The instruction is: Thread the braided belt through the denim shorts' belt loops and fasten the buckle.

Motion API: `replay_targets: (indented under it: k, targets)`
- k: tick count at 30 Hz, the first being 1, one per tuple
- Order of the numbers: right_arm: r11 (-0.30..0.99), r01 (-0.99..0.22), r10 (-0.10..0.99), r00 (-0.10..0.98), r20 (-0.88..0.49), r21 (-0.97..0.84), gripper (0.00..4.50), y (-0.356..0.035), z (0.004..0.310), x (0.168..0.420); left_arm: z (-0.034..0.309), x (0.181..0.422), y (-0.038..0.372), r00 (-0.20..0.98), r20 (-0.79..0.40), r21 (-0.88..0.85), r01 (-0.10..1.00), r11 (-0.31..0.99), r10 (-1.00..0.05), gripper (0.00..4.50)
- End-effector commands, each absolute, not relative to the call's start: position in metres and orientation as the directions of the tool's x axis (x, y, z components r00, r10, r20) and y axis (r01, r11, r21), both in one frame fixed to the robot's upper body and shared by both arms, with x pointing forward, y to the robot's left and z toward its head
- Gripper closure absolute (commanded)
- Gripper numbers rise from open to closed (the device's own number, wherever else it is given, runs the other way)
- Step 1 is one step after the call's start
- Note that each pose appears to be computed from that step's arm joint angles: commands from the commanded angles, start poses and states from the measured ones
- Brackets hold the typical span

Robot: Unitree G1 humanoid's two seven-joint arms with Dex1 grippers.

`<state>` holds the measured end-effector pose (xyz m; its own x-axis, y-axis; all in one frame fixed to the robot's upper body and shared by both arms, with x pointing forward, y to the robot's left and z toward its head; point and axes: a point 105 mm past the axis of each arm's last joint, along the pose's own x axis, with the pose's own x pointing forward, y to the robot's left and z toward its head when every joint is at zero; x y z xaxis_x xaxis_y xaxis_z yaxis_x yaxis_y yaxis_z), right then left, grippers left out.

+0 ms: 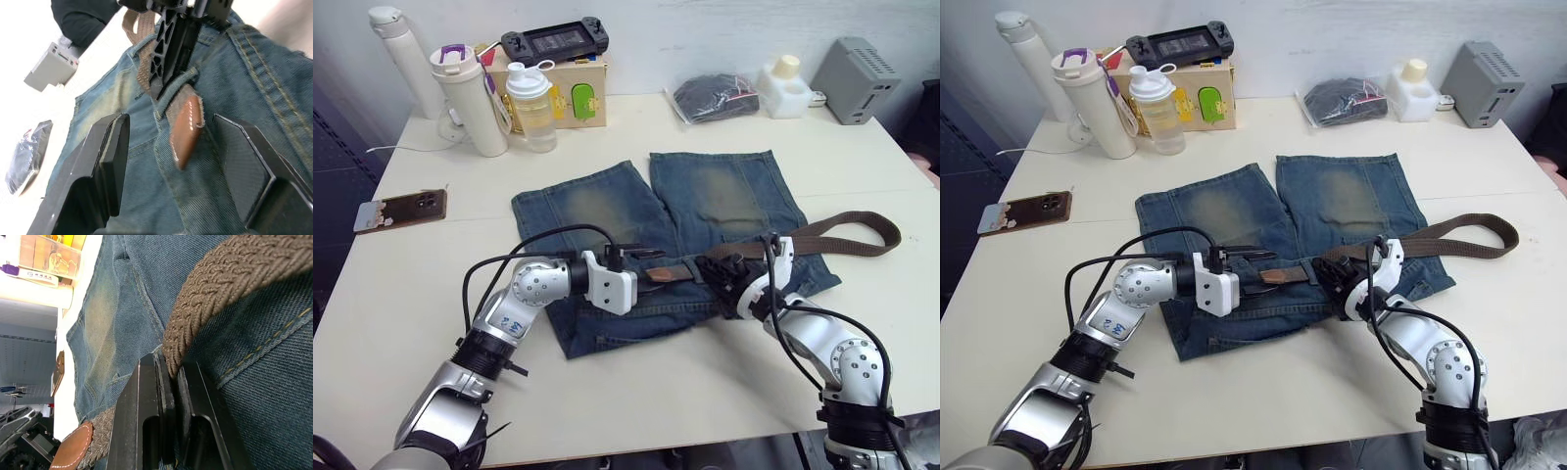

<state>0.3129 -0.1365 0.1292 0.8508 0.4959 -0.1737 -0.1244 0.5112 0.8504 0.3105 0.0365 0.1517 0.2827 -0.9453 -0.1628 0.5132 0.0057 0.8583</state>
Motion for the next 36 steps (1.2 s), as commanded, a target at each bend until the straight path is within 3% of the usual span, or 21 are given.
replay_targets:
  k: [1, 5, 9, 14, 18, 19, 22, 26, 28, 31, 34, 36]
  targets:
    - [0.51, -0.144, 0.51, 0.845, -0.163, 0.848, 4.5, -0.133, 0.132, 0.308, 0.154, 0.306, 0.033, 0.254, -0.154, 0.874, 0.486, -0.012, -0.955, 2.68]
    - [0.515, -0.149, 0.51, 0.845, -0.161, 0.844, 4.5, -0.133, 0.133, 0.306, 0.146, 0.308, 0.034, 0.263, -0.188, 0.877, 0.479, -0.041, -0.946, 4.47]
    - [0.519, -0.154, 0.509, 0.846, -0.159, 0.841, 4.5, -0.133, 0.135, 0.304, 0.146, 0.311, 0.033, 0.275, -0.189, 0.885, 0.463, -0.042, -0.943, 4.47]
    - [0.522, -0.199, 0.502, 0.858, -0.11, 0.83, 2.39, -0.142, 0.152, 0.299, 0.151, 0.309, 0.031, 0.272, -0.17, 0.892, 0.451, -0.03, -0.947, 4.5]
    - [0.542, -0.338, 0.548, 0.836, -0.019, 0.769, 0.6, -0.155, 0.18, 0.286, 0.153, 0.31, 0.034, 0.282, -0.143, 0.882, 0.47, 0.007, -0.949, 4.5]
    - [0.634, -0.423, 0.588, 0.808, -0.048, 0.647, 0.07, -0.154, 0.184, 0.277, 0.154, 0.31, 0.036, 0.284, -0.132, 0.876, 0.481, 0.022, -0.95, 4.5]
    - [0.72, -0.594, 0.67, 0.73, -0.137, 0.36, 0.02, -0.148, 0.189, 0.257, 0.159, 0.31, 0.04, 0.285, -0.104, 0.855, 0.515, 0.061, -0.953, 4.5]
    - [0.674, -0.735, 0.692, 0.662, -0.289, -0.07, 0.02, -0.146, 0.181, 0.245, 0.164, 0.31, 0.048, 0.279, -0.102, 0.839, 0.539, 0.068, -0.955, 4.5]
    - [0.576, -0.759, 0.648, 0.65, -0.396, -0.303, 0.02, -0.15, 0.162, 0.246, 0.164, 0.31, 0.049, 0.275, -0.11, 0.837, 0.543, 0.06, -0.955, 4.5]
    - [0.299, -0.752, 0.589, 0.63, -0.506, -0.588, 0.02, -0.156, 0.134, 0.247, 0.163, 0.308, 0.05, 0.27, -0.117, 0.838, 0.544, 0.051, -0.956, 4.5]
    - [0.179, -0.725, 0.57, 0.627, -0.531, -0.665, 0.02, -0.16, 0.118, 0.252, 0.162, 0.306, 0.05, 0.267, -0.119, 0.838, 0.544, 0.047, -0.956, 4.5]
    - [0.168, -0.695, 0.548, 0.655, -0.521, -0.699, 0.02, -0.163, 0.113, 0.26, 0.162, 0.304, 0.05, 0.267, -0.121, 0.838, 0.544, 0.046, -0.956, 4.5]
